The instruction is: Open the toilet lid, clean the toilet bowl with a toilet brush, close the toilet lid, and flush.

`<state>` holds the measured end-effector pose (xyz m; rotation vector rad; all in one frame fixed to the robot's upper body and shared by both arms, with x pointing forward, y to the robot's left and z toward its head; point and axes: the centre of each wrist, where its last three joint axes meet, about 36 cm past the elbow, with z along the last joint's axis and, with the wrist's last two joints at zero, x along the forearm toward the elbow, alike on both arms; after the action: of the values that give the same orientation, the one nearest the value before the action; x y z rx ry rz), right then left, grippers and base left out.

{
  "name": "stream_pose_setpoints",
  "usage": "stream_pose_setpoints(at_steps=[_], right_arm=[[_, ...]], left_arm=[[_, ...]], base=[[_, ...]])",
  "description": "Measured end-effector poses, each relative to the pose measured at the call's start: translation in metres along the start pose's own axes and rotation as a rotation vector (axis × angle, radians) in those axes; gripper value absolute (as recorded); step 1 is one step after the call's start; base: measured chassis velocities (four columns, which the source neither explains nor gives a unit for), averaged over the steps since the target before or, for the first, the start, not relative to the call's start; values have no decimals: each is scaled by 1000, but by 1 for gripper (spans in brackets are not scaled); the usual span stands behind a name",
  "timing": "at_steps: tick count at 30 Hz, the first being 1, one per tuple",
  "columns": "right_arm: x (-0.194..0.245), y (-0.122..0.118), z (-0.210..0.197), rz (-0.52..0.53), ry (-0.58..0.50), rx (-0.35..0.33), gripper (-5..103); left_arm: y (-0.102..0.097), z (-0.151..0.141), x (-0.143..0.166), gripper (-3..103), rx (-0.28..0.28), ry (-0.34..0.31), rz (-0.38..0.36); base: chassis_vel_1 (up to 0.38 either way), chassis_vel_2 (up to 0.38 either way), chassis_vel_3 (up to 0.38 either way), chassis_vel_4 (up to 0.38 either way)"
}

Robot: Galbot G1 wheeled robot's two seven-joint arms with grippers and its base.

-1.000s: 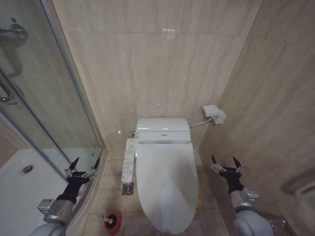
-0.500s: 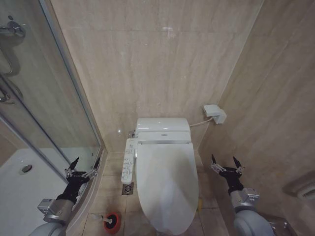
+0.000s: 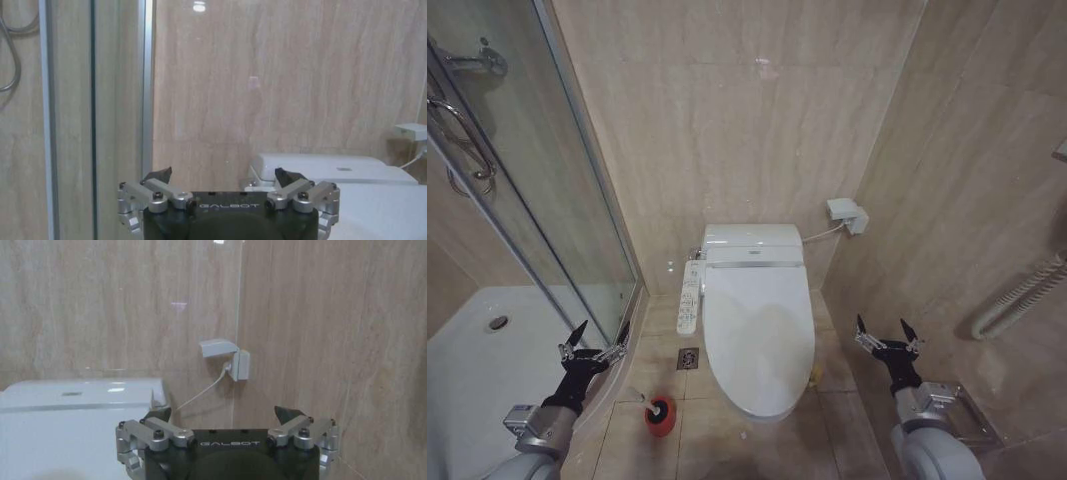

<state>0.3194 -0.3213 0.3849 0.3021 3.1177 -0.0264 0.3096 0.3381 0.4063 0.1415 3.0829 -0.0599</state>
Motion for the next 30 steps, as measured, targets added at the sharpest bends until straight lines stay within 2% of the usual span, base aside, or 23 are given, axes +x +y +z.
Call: stream_pose_setpoints(at_steps=[9, 21, 30], right_arm=[[0, 0, 0, 0, -1, 0, 100], [0, 0, 0, 0, 0, 0, 100], [0, 0, 0, 0, 0, 0, 100]], left_arm=[[0, 0, 0, 100, 0, -1, 0], [0, 0, 0, 100, 0, 0, 0], [0, 0, 0, 100, 0, 0, 0]], base=[[-10, 11, 15, -11], [197, -186, -176, 191], [24, -35, -20, 22]])
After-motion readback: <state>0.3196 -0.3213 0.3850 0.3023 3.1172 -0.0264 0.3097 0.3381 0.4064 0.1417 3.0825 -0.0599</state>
